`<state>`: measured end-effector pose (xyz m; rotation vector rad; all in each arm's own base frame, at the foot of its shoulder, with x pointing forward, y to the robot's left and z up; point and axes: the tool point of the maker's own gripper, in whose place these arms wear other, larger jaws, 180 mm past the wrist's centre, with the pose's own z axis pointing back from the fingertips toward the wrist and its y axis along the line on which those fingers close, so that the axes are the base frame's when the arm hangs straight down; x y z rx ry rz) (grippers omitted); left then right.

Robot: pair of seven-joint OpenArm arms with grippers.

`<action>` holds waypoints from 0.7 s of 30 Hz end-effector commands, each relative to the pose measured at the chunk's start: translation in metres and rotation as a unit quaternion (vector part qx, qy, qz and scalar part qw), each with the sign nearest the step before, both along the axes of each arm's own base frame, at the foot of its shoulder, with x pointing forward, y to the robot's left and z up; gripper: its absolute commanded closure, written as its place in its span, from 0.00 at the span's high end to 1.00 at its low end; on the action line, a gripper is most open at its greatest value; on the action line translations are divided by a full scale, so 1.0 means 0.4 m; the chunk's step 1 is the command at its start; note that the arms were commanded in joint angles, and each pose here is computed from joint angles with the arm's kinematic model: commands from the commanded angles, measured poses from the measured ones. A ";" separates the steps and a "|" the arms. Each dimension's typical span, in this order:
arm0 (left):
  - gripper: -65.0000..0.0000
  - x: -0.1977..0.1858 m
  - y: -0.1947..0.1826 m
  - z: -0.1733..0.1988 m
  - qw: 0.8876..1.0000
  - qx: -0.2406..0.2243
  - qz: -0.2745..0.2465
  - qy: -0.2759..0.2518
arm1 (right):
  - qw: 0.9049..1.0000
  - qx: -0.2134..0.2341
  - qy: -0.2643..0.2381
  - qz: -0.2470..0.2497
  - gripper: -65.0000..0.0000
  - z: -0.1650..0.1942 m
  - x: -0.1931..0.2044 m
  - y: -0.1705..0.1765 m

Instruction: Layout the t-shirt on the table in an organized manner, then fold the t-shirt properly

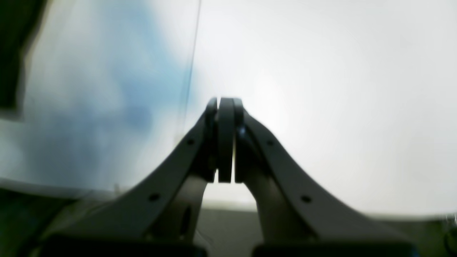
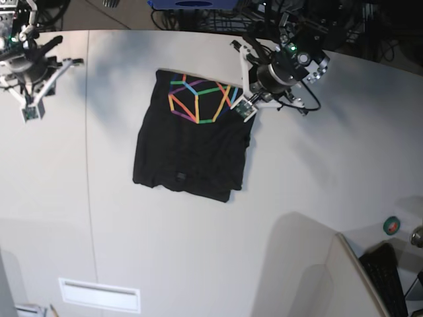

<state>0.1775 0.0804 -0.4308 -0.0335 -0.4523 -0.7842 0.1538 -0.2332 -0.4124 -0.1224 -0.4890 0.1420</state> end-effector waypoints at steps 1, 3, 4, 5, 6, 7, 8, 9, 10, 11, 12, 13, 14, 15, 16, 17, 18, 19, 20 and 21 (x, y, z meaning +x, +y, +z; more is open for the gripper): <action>0.00 -0.004 -0.005 0.021 1.000 -0.020 0.007 -0.011 | 1.000 -0.007 0.007 0.015 0.00 0.006 -0.026 -0.010; 0.00 -0.046 0.035 0.015 0.999 -0.014 0.031 0.001 | 0.998 -0.020 0.042 0.044 0.00 0.000 -0.092 -0.043; 0.00 -0.068 0.043 0.013 0.999 -0.019 0.039 0.004 | 0.996 -0.030 0.060 0.057 0.00 0.001 -0.124 -0.067; 0.00 -0.095 0.052 0.007 0.999 -0.023 0.045 0.009 | 0.994 -0.040 0.076 0.069 0.00 0.005 -0.153 -0.092; 0.00 -0.121 0.066 0.002 0.998 -0.026 0.049 0.010 | 0.991 -0.053 0.095 0.081 0.00 0.013 -0.188 -0.125; 0.00 -0.152 0.078 -0.004 0.998 -0.030 0.050 0.014 | 0.987 -0.066 0.116 0.089 0.00 0.022 -0.226 -0.159; 0.00 -0.181 0.081 -0.007 0.998 -0.038 0.052 0.016 | 0.981 -0.078 0.147 0.100 0.00 0.029 -0.274 -0.188; 0.00 -0.209 0.083 -0.009 0.997 -0.046 0.055 0.019 | 0.975 -0.085 0.178 0.107 0.00 0.033 -0.319 -0.208; 0.00 -0.245 0.085 -0.013 0.996 -0.052 0.060 0.028 | 0.965 -0.092 0.215 0.115 0.00 0.036 -0.373 -0.228; 0.00 -0.276 0.091 -0.016 0.996 -0.054 0.063 0.036 | 0.955 -0.092 0.256 0.119 0.00 0.035 -0.436 -0.238; 0.00 -0.304 0.094 -0.019 0.995 -0.056 0.065 0.045 | 0.943 -0.086 0.296 0.122 0.00 0.031 -0.501 -0.241; 0.00 -0.336 0.098 -0.022 0.995 -0.054 0.064 0.058 | 0.930 -0.075 0.337 0.127 0.00 0.021 -0.569 -0.234; 0.00 -0.372 0.109 -0.029 0.994 -0.047 0.060 0.075 | 0.915 -0.055 0.376 0.132 0.00 0.004 -0.640 -0.215; 0.00 -0.406 0.118 -0.038 0.993 -0.041 0.060 0.093 | 0.900 -0.037 0.410 0.144 0.00 -0.014 -0.699 -0.202; 0.00 -0.434 0.124 -0.046 0.992 -0.038 0.059 0.107 | 0.886 -0.020 0.436 0.155 0.00 -0.030 -0.745 -0.192; 0.00 -0.461 0.132 -0.060 0.990 -0.033 0.061 0.123 | 0.868 0.003 0.466 0.170 0.00 -0.056 -0.799 -0.171; 0.00 -0.491 0.142 -0.078 0.987 -0.027 0.065 0.141 | 0.850 0.025 0.491 0.187 0.00 -0.085 -0.842 -0.150; 0.00 -0.522 0.152 -0.099 0.984 -0.021 0.071 0.161 | 0.831 0.045 0.515 0.204 0.00 -0.112 -0.884 -0.127; 0.00 -0.557 0.166 -0.123 0.980 -0.014 0.076 0.182 | 0.816 0.059 0.531 0.221 0.00 -0.137 -0.909 -0.109; 0.00 -0.587 0.183 -0.151 0.976 -0.004 0.082 0.203 | 0.797 0.074 0.550 0.237 0.00 -0.161 -0.941 -0.093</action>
